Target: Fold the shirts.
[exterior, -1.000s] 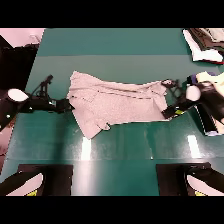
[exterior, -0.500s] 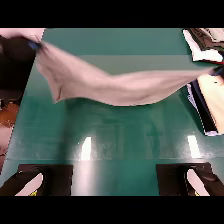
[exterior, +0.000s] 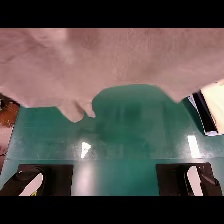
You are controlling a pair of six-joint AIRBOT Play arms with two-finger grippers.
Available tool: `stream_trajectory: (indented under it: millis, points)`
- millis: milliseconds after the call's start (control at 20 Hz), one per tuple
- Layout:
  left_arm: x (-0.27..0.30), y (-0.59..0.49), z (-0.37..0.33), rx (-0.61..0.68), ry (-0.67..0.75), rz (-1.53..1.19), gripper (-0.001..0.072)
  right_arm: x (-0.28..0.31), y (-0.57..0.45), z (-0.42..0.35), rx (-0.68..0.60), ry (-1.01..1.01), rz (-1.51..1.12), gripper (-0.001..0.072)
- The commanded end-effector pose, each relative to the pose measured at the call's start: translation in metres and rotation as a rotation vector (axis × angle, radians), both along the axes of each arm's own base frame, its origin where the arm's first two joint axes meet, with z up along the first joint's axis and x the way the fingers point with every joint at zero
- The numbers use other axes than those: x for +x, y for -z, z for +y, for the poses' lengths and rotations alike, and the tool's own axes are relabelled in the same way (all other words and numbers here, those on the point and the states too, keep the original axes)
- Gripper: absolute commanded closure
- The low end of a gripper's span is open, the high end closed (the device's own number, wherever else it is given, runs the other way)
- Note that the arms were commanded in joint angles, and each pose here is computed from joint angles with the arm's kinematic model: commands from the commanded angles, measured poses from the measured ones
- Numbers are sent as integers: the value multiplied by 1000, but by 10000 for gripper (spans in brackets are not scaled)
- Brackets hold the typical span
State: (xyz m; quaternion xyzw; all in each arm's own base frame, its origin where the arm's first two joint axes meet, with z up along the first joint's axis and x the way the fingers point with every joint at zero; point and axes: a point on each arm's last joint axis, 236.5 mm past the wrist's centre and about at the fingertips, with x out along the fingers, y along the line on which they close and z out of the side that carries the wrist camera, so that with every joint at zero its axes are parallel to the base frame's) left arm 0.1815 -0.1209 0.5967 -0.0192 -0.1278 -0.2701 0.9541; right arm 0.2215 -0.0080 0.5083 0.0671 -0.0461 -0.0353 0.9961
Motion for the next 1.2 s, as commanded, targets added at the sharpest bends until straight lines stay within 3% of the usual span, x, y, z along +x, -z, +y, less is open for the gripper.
stream_trajectory:
  millis: [0,150,300,500,750,900,1150]
  points:
    - [-46,-23,1,-21,2,-105,687,-18,-20,17,-68,-3,0,698]
    - [-7,19,6,24,-37,59,687,1,5,10,-30,-42,160,699]
    - [81,115,21,46,-103,378,687,41,60,-17,116,-84,388,699]
    - [181,273,22,74,-88,818,687,108,180,-41,318,-179,756,699]
    - [277,407,19,27,-71,1114,687,165,357,-48,371,-126,1238,699]
    - [325,465,19,-25,-80,1160,686,215,418,-37,380,-135,1287,699]
    - [391,492,43,-52,-198,1003,686,311,455,-20,343,-133,1077,699]
